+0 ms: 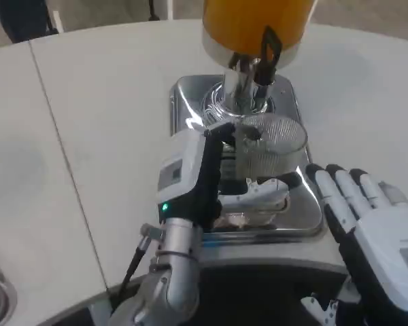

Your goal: Grasp the cup under the faucet to collect the drink, then remove the cup.

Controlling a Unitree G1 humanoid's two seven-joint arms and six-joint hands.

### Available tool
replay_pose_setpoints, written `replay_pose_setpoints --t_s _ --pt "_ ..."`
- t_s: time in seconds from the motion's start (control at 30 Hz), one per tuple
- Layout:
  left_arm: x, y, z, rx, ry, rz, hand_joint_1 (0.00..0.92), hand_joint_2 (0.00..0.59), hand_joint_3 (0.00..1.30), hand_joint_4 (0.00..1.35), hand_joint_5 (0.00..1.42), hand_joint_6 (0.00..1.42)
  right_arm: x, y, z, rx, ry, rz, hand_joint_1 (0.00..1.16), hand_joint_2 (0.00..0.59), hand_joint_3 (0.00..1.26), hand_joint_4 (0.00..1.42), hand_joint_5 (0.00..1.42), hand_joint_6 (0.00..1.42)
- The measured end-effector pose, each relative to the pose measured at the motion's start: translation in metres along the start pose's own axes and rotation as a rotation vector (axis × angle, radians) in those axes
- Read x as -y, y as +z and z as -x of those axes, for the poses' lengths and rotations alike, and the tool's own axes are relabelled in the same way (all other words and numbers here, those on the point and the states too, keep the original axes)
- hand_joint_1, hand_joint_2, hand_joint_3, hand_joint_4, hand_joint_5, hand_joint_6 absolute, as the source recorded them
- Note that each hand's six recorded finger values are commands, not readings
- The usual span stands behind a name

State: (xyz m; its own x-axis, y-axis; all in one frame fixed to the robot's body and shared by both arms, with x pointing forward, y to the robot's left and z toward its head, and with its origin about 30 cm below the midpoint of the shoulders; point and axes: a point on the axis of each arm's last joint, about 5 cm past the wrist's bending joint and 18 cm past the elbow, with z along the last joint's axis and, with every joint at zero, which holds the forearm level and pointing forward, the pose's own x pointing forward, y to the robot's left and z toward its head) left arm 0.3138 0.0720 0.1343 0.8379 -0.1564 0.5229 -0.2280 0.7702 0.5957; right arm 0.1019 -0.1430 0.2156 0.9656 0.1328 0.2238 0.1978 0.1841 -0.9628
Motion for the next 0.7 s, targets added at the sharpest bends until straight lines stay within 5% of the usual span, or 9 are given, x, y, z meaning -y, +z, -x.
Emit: replay_pose_setpoints --t_s 0.43,0.7 --pt "-0.007 -0.006 -0.0089 -0.054 0.037 -0.001 0.561 0.067 1.08 1.21 1.38 1.42 -0.0011 0.0005 -0.0027 0.008 -0.002 -0.011 0.75 0.354 0.0 0.0 0.0 0.05" --pt "-0.0082 -0.0077 -0.0068 -0.054 0.022 0.03 0.364 0.041 0.58 0.62 0.94 1.04 -0.002 -0.0015 -0.0074 -0.001 0.014 -0.021 0.72 0.365 0.0 0.0 0.0 0.05"
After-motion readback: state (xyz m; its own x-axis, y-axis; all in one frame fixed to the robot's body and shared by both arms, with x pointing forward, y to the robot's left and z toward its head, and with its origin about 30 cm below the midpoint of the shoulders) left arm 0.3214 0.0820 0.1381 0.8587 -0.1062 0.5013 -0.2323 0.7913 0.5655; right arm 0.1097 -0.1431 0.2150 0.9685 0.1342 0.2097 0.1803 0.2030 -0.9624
